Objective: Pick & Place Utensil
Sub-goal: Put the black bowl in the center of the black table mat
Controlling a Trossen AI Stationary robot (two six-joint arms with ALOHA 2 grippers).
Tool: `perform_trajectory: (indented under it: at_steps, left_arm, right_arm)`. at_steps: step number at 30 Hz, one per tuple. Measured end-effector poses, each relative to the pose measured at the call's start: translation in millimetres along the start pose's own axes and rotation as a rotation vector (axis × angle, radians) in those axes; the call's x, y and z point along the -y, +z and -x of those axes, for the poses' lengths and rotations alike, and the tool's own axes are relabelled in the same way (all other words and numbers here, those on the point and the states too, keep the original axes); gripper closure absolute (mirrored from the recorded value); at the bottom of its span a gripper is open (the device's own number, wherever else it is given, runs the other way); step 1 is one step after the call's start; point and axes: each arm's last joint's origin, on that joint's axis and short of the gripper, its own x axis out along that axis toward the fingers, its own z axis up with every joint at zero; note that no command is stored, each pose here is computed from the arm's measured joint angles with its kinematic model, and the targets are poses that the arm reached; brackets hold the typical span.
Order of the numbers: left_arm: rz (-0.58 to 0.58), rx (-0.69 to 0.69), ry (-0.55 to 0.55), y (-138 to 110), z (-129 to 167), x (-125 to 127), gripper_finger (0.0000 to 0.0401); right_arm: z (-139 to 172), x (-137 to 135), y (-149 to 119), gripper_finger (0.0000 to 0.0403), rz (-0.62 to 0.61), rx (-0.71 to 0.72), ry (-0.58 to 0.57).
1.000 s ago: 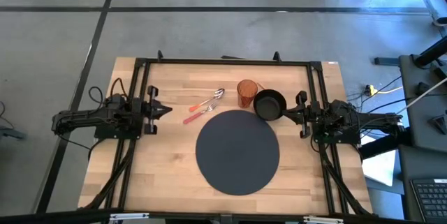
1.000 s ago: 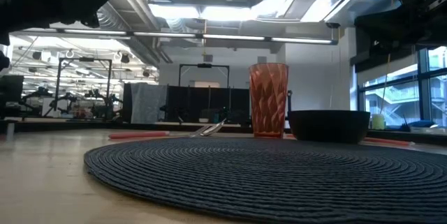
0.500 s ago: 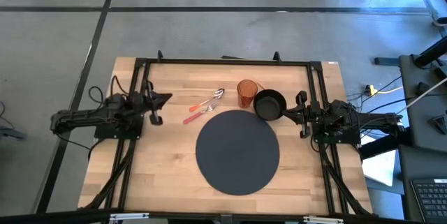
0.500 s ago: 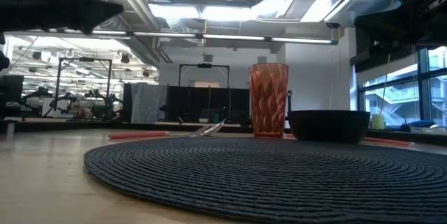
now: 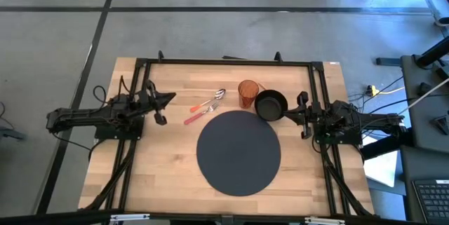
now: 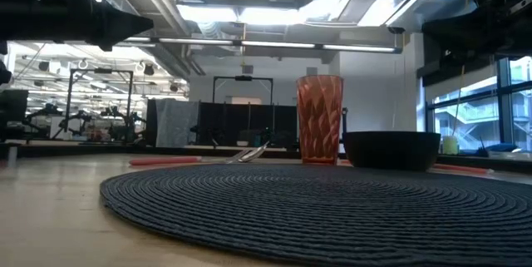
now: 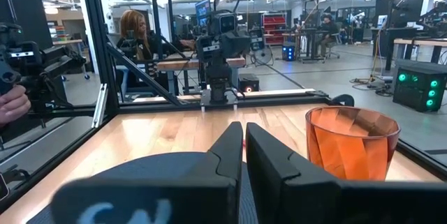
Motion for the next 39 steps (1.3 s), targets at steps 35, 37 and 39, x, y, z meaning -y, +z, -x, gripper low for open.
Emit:
perform_trajectory:
  at_steps: [35, 37, 39]
  left_arm:
    - [0.2, -0.146, 0.072, -15, -4, 1, 0.0397]
    - [0.203, -0.159, 0.077, -16, -5, 1, 0.0397]
    - [0.203, -0.163, 0.077, -17, -5, 1, 0.0397]
  right_arm:
    - [0, 0, 0, 0.0382, 0.0, -0.003, 0.0]
    - [0, 0, 0, 0.0382, 0.0, -0.003, 0.0]
    - [0, 0, 0, 0.0382, 0.0, -0.003, 0.0]
